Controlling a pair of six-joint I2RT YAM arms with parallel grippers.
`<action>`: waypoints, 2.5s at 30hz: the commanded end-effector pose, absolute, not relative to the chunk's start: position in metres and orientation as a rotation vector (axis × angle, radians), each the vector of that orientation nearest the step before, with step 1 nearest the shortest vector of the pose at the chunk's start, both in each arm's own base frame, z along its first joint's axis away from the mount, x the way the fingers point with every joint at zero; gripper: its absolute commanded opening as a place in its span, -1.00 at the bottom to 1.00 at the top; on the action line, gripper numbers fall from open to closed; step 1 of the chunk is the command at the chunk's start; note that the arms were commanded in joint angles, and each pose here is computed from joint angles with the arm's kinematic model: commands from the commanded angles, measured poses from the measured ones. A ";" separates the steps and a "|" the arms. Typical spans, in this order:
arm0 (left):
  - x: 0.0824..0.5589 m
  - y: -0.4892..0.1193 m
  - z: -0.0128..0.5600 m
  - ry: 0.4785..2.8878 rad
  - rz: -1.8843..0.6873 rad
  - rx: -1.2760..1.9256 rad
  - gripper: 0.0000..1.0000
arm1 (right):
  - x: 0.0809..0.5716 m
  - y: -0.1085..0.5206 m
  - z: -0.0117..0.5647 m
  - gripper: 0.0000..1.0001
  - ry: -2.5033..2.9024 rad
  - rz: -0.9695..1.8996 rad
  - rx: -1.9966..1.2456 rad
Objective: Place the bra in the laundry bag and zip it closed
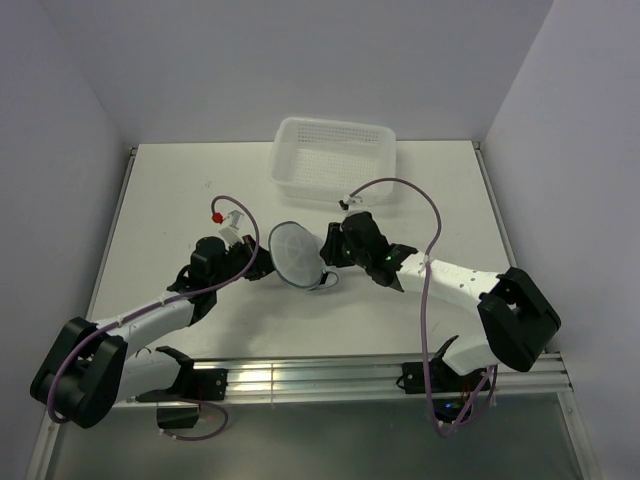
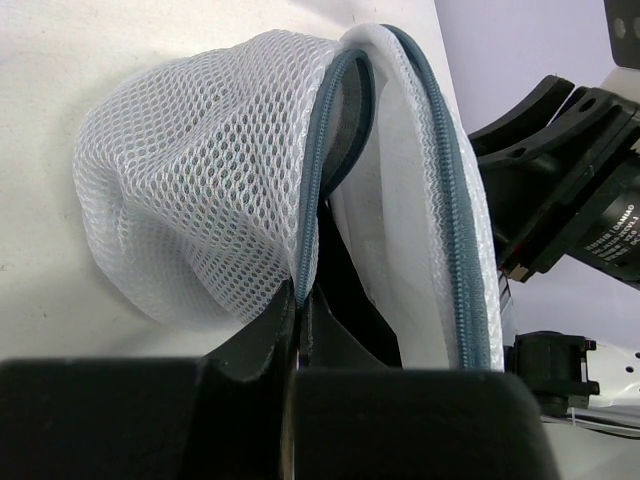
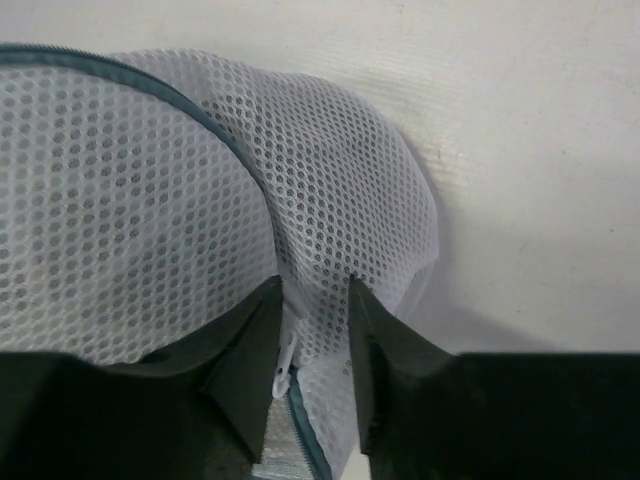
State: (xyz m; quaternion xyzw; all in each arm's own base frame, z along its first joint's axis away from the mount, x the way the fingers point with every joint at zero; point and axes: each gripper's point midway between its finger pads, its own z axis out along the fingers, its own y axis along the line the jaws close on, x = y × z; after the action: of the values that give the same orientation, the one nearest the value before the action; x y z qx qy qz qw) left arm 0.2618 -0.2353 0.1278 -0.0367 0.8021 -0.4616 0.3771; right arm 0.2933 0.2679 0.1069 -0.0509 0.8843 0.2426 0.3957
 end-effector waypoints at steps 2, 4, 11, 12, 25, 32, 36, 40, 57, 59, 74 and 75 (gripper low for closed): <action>0.268 -0.241 0.154 1.959 -1.212 -0.022 -1.00 | 0.296 0.269 0.114 -0.32 2.207 0.650 -0.103; 0.268 -0.242 0.155 1.958 -1.216 -0.020 -1.00 | 0.293 0.273 0.113 -0.38 2.216 0.671 -0.101; 0.269 -0.241 0.153 1.964 -1.208 -0.026 -0.99 | 0.289 0.273 0.116 -0.57 2.213 0.684 -0.095; 0.270 -0.242 0.153 1.964 -1.206 -0.025 -1.00 | 0.287 0.274 0.117 -0.54 2.210 0.692 -0.102; 0.313 -0.208 0.166 1.976 -0.948 -0.168 -0.99 | 0.284 0.234 0.147 -1.00 2.089 0.653 0.052; 0.320 -0.189 0.165 1.994 -0.894 -0.257 -1.00 | 0.283 0.204 0.150 -1.00 2.021 0.631 0.156; 0.323 -0.179 0.164 2.026 -0.878 -0.292 -0.98 | 0.281 0.217 0.135 -1.00 2.068 0.689 0.150; 0.317 -0.183 0.170 2.047 -0.900 -0.267 0.23 | 0.281 0.240 0.135 -1.00 2.082 0.836 0.179; 0.202 -0.242 0.186 1.985 -1.308 -0.383 0.56 | 0.299 0.243 0.159 -1.00 1.947 1.004 0.449; 0.197 -0.259 0.179 1.993 -1.357 -0.365 0.56 | 0.297 0.240 0.158 -1.00 1.936 1.012 0.468; 0.195 -0.308 0.133 2.059 -1.355 -0.480 0.68 | 0.268 0.224 0.119 -1.00 1.977 1.044 0.536; 0.197 -0.306 0.130 2.053 -1.339 -0.507 0.69 | 0.269 0.224 0.120 -1.00 1.975 1.040 0.530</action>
State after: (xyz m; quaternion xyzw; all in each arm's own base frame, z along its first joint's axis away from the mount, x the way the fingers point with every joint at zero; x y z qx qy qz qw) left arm 0.1906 -0.2996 0.1130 -0.1575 0.8120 -0.4747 0.3008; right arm 0.2582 0.2226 0.0902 0.2063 0.8153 0.3863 0.3788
